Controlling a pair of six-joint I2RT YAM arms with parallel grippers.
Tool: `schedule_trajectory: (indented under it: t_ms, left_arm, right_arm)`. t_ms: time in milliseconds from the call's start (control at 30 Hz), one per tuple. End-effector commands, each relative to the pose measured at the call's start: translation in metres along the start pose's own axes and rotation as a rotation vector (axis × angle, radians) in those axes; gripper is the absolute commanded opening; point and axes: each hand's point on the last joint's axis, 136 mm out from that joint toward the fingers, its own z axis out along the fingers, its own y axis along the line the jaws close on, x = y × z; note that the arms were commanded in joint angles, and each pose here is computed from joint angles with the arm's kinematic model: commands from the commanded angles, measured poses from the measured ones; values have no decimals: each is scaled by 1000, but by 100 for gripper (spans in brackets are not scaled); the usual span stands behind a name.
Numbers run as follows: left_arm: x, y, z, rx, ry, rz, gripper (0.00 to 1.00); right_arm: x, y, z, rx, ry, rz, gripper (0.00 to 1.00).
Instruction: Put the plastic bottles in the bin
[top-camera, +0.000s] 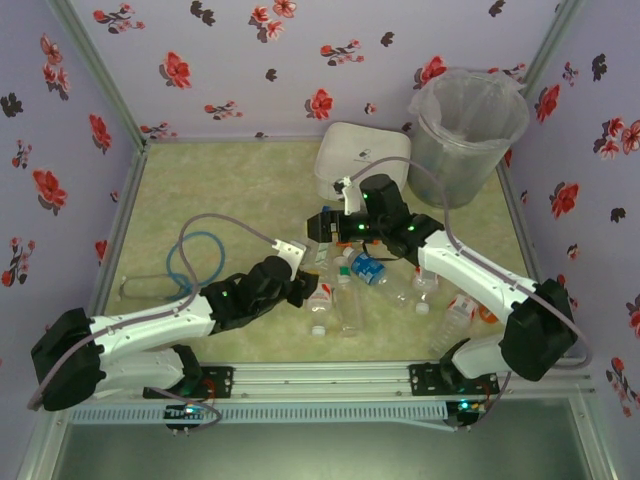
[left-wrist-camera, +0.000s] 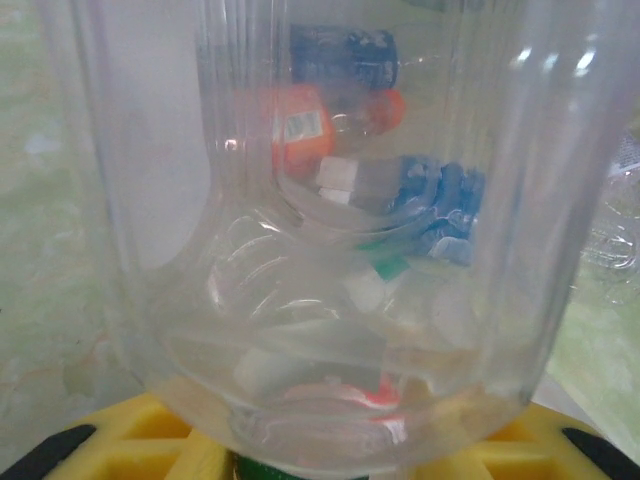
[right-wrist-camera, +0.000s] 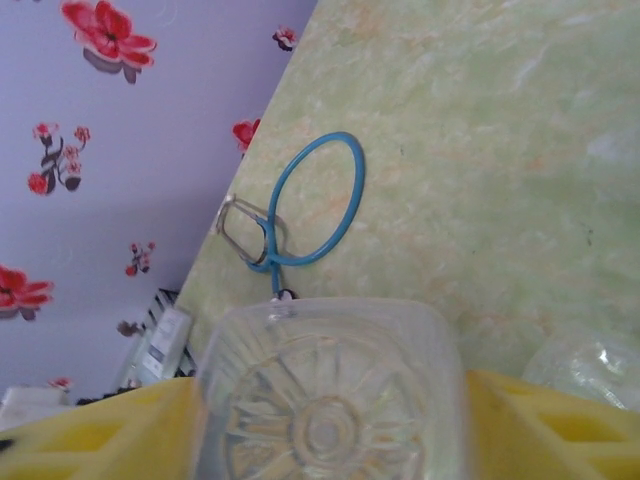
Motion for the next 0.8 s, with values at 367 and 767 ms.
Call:
schedule_trajectory:
  t_ms: [367, 767]
  left_arm:
    - [6, 16, -3, -47, -34, -2, 85]
    - [-8, 17, -24, -31, -83, -21, 100]
  right_arm:
    - [-26, -8, -16, 140, -81, -58, 46]
    - [-93, -16, -126, 382, -319, -138, 19]
